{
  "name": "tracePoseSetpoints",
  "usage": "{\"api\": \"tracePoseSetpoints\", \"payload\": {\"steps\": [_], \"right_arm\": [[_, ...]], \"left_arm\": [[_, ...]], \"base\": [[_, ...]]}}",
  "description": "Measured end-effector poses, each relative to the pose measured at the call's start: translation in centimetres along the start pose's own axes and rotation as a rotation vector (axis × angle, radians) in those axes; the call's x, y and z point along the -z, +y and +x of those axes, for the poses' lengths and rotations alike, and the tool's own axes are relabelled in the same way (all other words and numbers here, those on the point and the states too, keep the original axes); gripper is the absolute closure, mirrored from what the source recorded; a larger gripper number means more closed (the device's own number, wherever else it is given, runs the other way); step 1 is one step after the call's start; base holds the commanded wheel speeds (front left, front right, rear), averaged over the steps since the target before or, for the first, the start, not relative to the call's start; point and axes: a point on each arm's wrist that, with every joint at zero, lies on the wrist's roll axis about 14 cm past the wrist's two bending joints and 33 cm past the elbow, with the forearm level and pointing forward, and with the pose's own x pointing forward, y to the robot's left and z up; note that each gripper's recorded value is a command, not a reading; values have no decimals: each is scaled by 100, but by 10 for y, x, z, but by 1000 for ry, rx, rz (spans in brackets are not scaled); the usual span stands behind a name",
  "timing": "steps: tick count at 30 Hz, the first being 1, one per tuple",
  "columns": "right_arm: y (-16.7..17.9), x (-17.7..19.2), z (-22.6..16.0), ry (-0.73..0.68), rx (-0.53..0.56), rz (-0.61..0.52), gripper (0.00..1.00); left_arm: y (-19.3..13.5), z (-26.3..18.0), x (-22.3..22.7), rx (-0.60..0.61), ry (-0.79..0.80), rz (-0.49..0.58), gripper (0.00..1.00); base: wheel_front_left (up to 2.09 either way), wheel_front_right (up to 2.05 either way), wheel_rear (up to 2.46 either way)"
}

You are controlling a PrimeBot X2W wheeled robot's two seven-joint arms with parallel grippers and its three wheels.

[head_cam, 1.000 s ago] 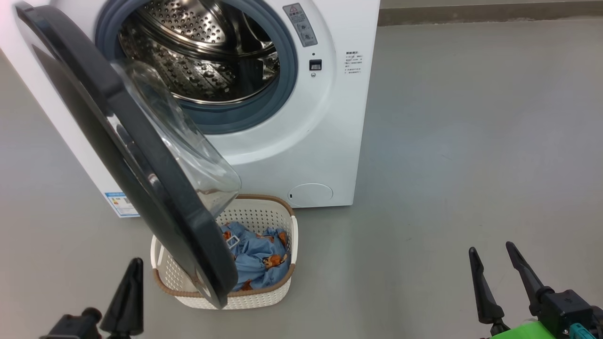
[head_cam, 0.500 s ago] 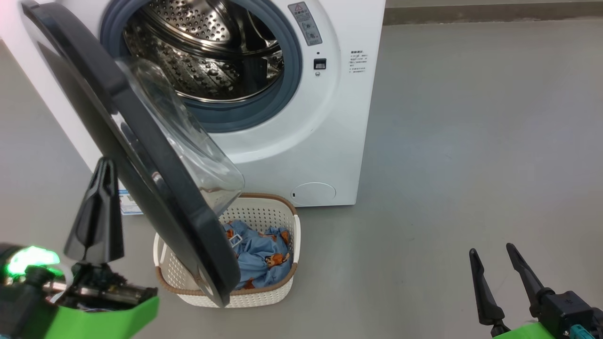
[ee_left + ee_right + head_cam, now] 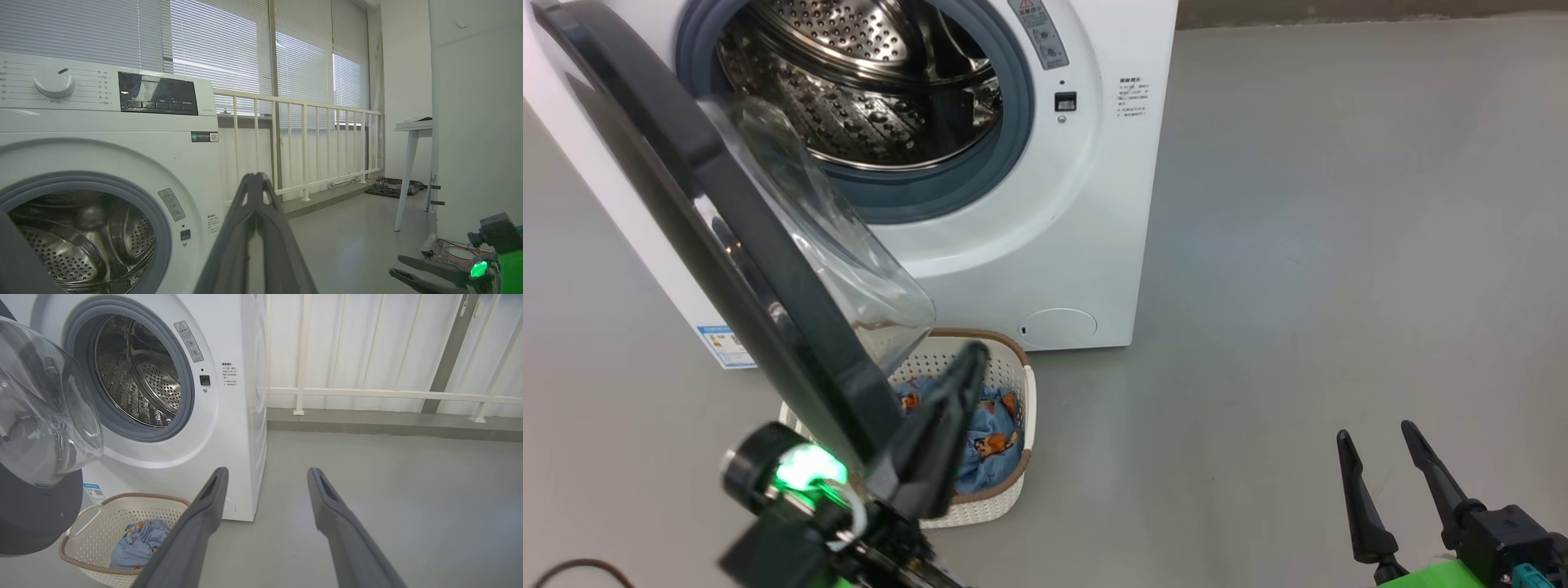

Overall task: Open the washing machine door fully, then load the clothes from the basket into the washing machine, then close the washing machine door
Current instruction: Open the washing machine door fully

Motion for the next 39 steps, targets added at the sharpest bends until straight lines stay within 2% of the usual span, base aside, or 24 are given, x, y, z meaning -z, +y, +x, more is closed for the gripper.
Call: {"api": "tracePoseSetpoints", "payload": {"steps": [9, 12, 17, 23, 39], "right_arm": [[0, 4, 1, 12, 1, 1, 0], [0, 5, 1, 15, 0, 1, 0], [-1, 6, 0, 18, 4, 1, 0], [-2, 9, 0, 27, 7, 1, 0], [-4, 18, 1, 54, 13, 3, 0]], "left_arm": [[-18, -17, 52, 31, 165, -91, 100], [-14, -33, 84, 3, 274, -115, 100], [-6, -48, 111, -33, 366, -128, 100], [-2, -49, 122, -70, 390, -161, 100], [37, -42, 137, -165, 406, -136, 100]], "base": [[0, 0, 0], [0, 0, 0], [0, 0, 0], [0, 0, 0], [0, 0, 0]]}}
